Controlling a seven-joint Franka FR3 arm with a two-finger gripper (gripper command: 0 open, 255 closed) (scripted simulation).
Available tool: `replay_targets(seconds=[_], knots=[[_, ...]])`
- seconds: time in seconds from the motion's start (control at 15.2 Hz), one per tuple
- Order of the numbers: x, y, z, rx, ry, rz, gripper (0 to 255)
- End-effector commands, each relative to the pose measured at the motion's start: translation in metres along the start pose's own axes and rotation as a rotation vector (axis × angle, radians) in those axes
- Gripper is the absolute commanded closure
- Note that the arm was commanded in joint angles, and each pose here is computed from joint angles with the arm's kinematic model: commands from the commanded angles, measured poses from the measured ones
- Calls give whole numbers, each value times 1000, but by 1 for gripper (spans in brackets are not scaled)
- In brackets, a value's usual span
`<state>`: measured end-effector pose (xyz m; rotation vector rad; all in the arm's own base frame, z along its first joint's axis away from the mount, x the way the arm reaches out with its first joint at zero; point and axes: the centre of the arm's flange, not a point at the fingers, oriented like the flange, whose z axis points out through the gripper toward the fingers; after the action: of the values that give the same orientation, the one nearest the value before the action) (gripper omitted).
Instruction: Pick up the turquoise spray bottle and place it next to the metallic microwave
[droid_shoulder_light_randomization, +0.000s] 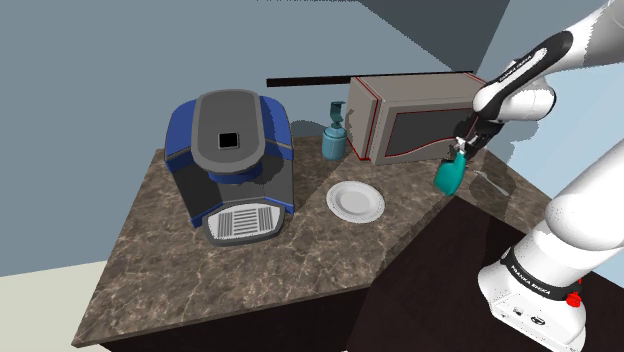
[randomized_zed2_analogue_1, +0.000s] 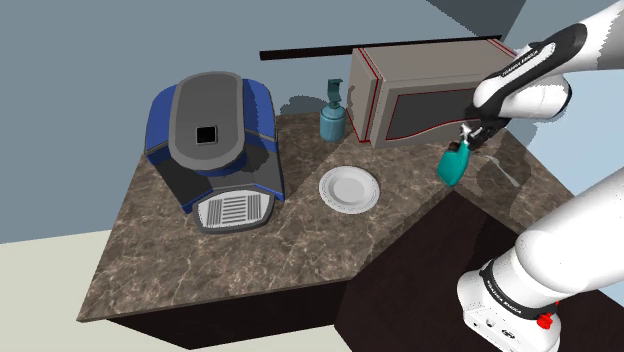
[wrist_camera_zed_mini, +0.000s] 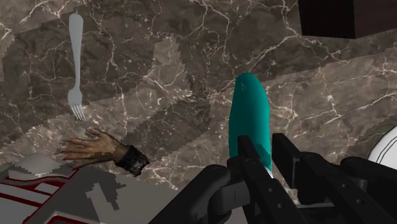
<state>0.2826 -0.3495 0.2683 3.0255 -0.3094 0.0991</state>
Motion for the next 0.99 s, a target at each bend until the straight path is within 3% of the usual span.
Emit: replay_targets(seconds=[0.0, 0.33, 0.86, 0.92], knots=[[0, 0, 10, -1, 1, 0, 255], [-2, -3, 38, -1, 1, 0, 255], [-2, -3, 38, -1, 1, 0, 255], [-2, -3, 38, -1, 1, 0, 0]])
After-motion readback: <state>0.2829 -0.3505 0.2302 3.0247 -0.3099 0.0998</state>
